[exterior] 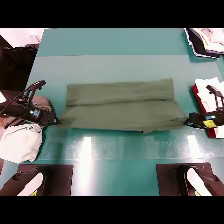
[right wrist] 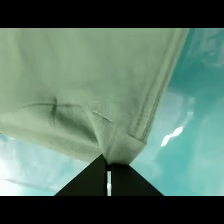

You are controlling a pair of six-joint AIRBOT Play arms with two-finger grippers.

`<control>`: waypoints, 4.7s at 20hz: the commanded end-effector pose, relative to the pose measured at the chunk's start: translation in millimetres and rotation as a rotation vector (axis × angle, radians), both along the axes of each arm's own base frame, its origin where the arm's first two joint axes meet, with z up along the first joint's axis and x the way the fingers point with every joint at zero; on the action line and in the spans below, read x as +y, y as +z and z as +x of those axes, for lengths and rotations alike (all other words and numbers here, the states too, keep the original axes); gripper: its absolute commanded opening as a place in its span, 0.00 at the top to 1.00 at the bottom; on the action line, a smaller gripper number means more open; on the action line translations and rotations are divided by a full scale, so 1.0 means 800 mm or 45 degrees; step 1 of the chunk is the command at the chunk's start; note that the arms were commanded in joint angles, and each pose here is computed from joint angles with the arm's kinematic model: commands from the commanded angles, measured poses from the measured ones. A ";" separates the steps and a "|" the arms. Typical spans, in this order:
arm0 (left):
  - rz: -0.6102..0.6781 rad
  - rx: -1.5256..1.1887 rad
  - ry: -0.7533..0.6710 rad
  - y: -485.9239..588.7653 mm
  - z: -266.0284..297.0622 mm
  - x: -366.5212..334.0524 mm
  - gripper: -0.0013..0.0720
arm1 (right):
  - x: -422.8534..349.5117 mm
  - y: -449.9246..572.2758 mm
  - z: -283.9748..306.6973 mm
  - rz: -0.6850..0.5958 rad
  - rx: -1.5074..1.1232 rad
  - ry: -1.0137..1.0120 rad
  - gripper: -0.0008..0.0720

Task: Fold the shirts.

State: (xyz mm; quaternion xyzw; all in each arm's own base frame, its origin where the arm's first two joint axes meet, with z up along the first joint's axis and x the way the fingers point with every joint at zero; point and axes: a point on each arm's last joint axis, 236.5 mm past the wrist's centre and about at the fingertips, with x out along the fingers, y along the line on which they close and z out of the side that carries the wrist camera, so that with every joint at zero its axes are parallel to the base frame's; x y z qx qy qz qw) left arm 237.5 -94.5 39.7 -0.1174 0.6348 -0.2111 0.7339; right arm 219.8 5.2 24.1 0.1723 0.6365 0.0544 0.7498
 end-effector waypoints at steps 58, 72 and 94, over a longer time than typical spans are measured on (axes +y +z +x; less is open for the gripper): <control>-0.149 -0.172 -0.088 0.008 0.153 -0.132 0.95 | 0.013 -0.128 0.219 0.614 0.179 0.276 0.21; -0.170 -0.191 -0.076 -0.017 0.179 -0.192 0.95 | 0.063 0.012 0.241 0.582 -0.142 0.347 0.97; -0.237 -0.143 -0.258 -0.062 0.254 -0.304 0.95 | 0.306 0.187 0.236 0.370 -0.378 0.809 0.97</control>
